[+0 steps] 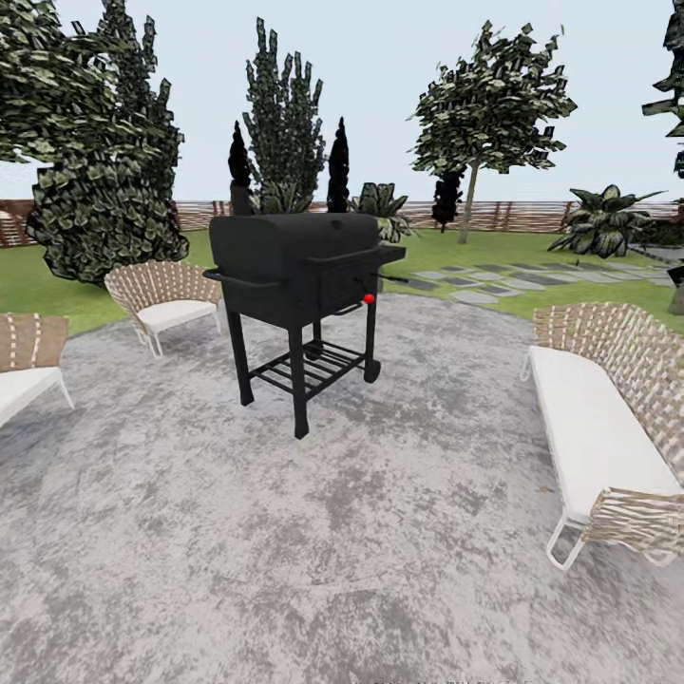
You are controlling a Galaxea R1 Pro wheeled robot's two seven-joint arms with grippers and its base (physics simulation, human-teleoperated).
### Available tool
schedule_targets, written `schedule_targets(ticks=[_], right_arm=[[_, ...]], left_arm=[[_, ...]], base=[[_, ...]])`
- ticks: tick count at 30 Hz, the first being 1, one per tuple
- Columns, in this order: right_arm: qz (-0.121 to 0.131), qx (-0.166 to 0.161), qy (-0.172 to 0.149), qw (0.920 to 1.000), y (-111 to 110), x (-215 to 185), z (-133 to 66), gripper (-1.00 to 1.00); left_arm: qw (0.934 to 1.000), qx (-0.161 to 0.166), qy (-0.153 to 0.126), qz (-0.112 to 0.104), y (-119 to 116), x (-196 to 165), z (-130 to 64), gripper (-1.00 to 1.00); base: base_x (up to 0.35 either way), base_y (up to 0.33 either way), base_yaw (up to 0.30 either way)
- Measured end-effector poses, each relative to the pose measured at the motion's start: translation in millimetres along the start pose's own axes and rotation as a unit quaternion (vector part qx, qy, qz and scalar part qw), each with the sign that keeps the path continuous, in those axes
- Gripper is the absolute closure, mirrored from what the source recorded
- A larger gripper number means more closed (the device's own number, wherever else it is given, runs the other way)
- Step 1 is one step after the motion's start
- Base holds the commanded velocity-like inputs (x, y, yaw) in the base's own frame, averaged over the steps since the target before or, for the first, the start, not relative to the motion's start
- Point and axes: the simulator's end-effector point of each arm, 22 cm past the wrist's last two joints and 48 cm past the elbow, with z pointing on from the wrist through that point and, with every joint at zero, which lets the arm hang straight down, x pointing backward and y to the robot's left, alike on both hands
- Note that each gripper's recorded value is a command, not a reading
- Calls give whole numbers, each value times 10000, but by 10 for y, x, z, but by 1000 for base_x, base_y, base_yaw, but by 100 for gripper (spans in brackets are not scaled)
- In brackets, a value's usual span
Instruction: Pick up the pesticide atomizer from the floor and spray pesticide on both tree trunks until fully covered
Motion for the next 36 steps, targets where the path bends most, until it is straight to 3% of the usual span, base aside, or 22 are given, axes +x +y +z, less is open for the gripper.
schedule_targets(ticks=[12,15,17,23,31,33,36], right_arm=[[4,18,15,10000,-16,4,4,-100],[-1,56,-437,9990,-69,-442,23,-100],[-26,113,-552,9984,-164,-562,19,-100],[-58,168,-603,9980,-240,-619,18,-100],[-137,197,-555,9982,-306,-579,18,-100],[-134,140,-509,9985,-235,-530,22,-100],[-19,-136,-333,9993,208,-317,21,-100]], left_arm=[[10000,-36,38,32,60,26,2,-100],[9998,-154,20,112,267,-8,7,-100],[9997,-203,14,143,350,-21,8,-100],[9996,-219,28,171,392,-13,8,-100],[9996,-236,37,169,411,-7,8,-100],[9996,-236,37,168,411,-7,8,-100],[9996,-237,37,164,411,-7,8,-100]], base=[[0,0,-300],[0,0,-300],[0,0,-300],[12,0,-284],[255,0,-65],[337,0,-9],[344,0,-4]])
